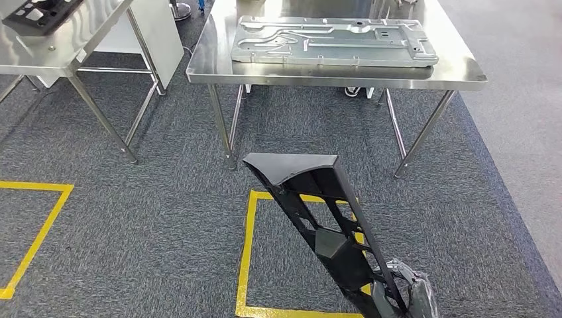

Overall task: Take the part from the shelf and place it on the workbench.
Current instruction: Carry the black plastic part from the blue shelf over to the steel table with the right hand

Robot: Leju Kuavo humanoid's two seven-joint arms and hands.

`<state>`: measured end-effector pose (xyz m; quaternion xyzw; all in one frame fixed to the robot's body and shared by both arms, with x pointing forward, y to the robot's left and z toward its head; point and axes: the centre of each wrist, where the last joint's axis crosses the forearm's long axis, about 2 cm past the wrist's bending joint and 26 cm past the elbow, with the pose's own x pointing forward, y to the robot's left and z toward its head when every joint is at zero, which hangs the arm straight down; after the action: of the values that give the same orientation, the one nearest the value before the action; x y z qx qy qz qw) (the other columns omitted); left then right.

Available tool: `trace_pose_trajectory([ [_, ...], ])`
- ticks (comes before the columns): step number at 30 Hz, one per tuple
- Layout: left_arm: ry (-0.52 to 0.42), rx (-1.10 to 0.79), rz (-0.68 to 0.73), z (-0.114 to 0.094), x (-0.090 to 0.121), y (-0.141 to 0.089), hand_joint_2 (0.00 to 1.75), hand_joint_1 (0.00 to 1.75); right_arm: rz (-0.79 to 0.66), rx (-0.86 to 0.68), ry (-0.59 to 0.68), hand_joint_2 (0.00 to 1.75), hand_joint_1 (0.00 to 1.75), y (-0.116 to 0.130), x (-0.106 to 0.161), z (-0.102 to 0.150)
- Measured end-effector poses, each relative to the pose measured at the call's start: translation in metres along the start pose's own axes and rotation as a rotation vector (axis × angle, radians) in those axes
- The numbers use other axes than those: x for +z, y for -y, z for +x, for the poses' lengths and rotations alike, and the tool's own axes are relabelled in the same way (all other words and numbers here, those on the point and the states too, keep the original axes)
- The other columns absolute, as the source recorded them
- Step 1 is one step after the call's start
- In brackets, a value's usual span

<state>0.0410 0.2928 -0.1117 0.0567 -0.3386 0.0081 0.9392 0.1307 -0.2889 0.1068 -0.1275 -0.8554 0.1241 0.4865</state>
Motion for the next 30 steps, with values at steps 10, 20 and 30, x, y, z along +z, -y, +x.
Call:
trace_pose_trajectory([
  [10,-0.023,-0.011,-0.016,-0.002,0.002,0.004,0.0,0.0,-0.005,0.027,-0.013,1.75,1.75,-0.005,0.0,0.002],
  [20,-0.09,-0.038,-0.022,-0.005,0.004,0.008,0.0,0.0,0.007,0.098,-0.112,1.75,1.75,-0.013,0.004,0.003],
  [30,-0.172,-0.046,-0.005,-0.015,0.011,0.007,0.0,0.0,0.018,0.121,-0.173,1.75,1.75,-0.018,0.012,-0.002],
])
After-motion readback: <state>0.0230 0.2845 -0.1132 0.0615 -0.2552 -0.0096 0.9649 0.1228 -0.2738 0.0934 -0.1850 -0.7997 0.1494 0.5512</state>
